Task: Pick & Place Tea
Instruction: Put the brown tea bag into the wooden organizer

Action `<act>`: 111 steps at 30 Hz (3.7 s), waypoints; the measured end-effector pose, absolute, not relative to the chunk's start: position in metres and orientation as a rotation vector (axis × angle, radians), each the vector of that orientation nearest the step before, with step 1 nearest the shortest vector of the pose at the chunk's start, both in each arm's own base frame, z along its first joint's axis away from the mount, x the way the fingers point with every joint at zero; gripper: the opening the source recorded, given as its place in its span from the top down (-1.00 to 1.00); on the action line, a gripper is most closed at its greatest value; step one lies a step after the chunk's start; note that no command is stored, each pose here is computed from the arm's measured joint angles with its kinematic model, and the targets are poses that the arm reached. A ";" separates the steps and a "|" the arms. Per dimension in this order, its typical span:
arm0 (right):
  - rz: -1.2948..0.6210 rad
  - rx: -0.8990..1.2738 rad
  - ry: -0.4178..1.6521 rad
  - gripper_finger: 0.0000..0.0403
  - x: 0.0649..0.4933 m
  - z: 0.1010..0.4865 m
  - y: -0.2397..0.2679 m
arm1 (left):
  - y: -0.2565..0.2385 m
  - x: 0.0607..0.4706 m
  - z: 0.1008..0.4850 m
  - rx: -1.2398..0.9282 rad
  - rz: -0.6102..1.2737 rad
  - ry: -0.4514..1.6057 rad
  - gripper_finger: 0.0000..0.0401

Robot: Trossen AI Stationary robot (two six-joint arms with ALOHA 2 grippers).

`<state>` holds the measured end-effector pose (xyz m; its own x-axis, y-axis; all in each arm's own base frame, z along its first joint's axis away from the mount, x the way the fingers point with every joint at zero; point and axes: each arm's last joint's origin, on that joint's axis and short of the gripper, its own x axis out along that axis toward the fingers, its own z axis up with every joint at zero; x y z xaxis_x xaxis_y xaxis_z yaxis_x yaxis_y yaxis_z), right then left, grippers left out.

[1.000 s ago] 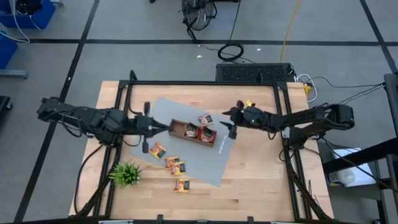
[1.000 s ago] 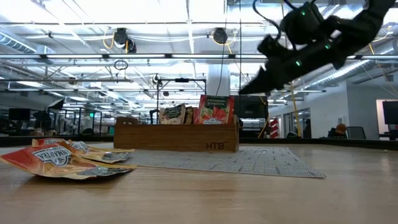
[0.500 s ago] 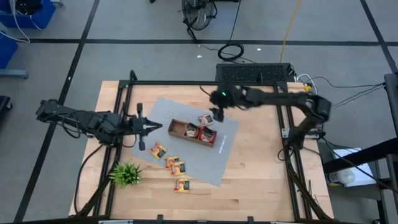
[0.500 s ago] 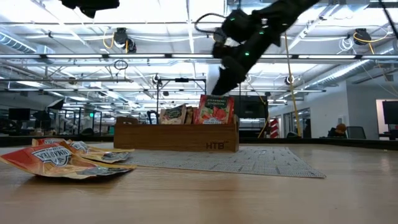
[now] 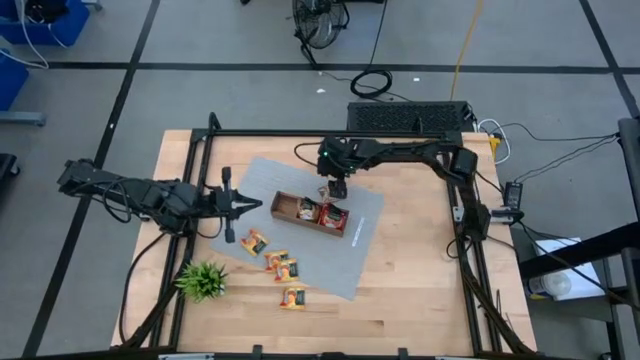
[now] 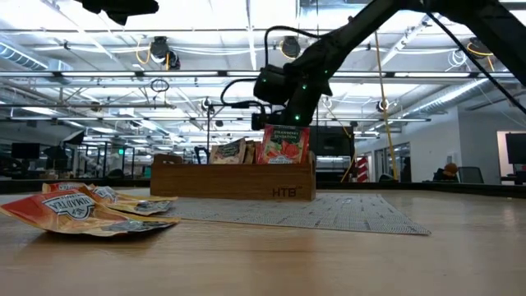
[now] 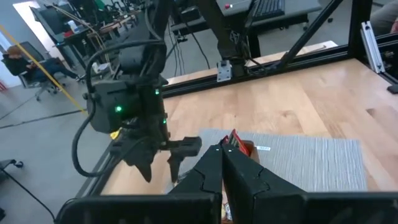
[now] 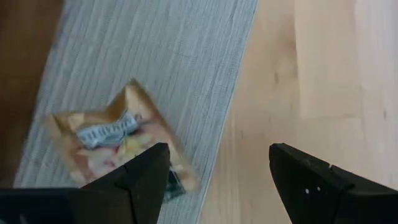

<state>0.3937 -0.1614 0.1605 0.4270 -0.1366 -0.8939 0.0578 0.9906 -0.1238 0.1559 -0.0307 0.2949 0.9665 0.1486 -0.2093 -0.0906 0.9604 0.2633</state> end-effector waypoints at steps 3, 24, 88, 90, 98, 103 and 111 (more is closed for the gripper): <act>-0.081 -0.054 1.149 -0.29 0.396 0.150 -0.159 | -0.031 0.156 0.295 0.255 0.122 0.230 0.91; -0.051 0.026 1.223 0.80 0.390 0.135 -0.161 | -0.031 0.156 0.295 0.254 0.122 0.229 0.90; -0.075 -0.042 1.273 0.52 0.378 0.139 -0.150 | -0.031 0.156 0.295 0.254 0.122 0.228 0.90; -0.064 -0.030 1.270 0.75 0.377 0.139 -0.152 | -0.031 0.156 0.295 0.254 0.122 0.228 0.90; -0.102 -0.084 1.272 1.00 0.376 0.147 -0.151 | -0.031 0.156 0.295 0.254 0.122 0.228 0.90; -0.184 -0.206 1.209 1.00 0.375 0.176 -0.149 | -0.031 0.156 0.295 0.254 0.122 0.228 0.90; -0.066 -0.160 1.070 0.88 0.379 0.186 -0.153 | -0.031 0.156 0.295 0.254 0.123 0.228 0.90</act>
